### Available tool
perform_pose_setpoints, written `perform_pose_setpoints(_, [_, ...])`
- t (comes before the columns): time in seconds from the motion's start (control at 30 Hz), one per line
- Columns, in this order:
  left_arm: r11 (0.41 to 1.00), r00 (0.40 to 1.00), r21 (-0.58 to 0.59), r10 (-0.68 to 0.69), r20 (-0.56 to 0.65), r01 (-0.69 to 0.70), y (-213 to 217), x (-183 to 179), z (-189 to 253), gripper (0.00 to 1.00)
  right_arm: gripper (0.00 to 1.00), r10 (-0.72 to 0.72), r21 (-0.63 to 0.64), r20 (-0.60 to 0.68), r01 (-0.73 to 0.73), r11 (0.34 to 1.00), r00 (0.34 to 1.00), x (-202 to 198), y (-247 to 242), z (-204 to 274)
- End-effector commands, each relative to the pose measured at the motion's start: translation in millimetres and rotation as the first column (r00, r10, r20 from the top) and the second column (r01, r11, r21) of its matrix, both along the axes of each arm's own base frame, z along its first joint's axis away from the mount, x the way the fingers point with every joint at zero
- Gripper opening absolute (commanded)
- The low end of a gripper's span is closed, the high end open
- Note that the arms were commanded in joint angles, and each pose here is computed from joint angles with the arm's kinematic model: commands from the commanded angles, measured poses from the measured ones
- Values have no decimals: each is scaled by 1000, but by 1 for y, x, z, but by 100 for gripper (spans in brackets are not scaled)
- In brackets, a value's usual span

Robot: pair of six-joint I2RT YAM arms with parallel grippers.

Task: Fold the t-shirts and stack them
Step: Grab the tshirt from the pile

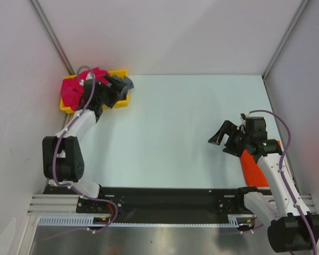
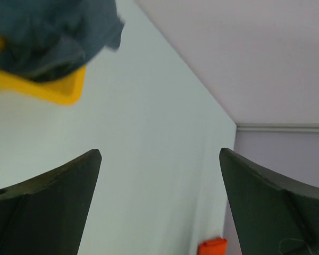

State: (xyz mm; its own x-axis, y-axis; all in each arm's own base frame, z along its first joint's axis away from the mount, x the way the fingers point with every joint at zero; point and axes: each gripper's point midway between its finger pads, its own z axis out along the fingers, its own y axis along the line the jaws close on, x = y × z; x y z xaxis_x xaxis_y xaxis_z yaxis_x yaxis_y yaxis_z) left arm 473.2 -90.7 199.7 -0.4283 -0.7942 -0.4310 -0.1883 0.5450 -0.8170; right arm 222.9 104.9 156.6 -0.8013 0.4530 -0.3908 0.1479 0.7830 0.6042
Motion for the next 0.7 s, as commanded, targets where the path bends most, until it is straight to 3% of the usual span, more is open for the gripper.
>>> perform_pose_setpoints(0.0, [979, 990, 182, 75, 119, -96, 43, 49, 65, 100, 100, 63, 0, 38, -63, 998, 997, 6, 3, 16])
perform_pose_setpoints(0.03, [964, 994, 245, 106, 21, -108, 63, 49, 48, 100, 100, 54, -9, 45, -54, 999, 998, 10, 0, 20])
perform_pose_setpoints(0.07, [948, 986, 273, 153, 65, -165, 79, 64, 78, 100, 100, 46, -16, 48, -45, 999, 998, 13, -3, 22])
perform_pose_setpoints(0.23, [866, 947, 428, 315, -67, -258, 138, 79, 33, 100, 100, 5, -36, 12, -4, 999, 1000, 19, -15, 15])
perform_pose_setpoints(0.3, [857, 924, 426, 367, -108, -291, 154, 75, 12, 100, 100, -34, -16, -8, 34, 999, 999, 25, -21, 11])
perform_pose_setpoints(0.43, [851, 909, 378, 413, -51, -365, 173, 77, -4, 100, 100, -49, 13, -37, 50, 999, 998, 32, -22, 6])
perform_pose_setpoints(0.67, [796, 876, 469, 474, -89, -384, 229, 48, -26, 94, 100, -65, 34, -90, 68, 997, 994, 37, -23, -4])
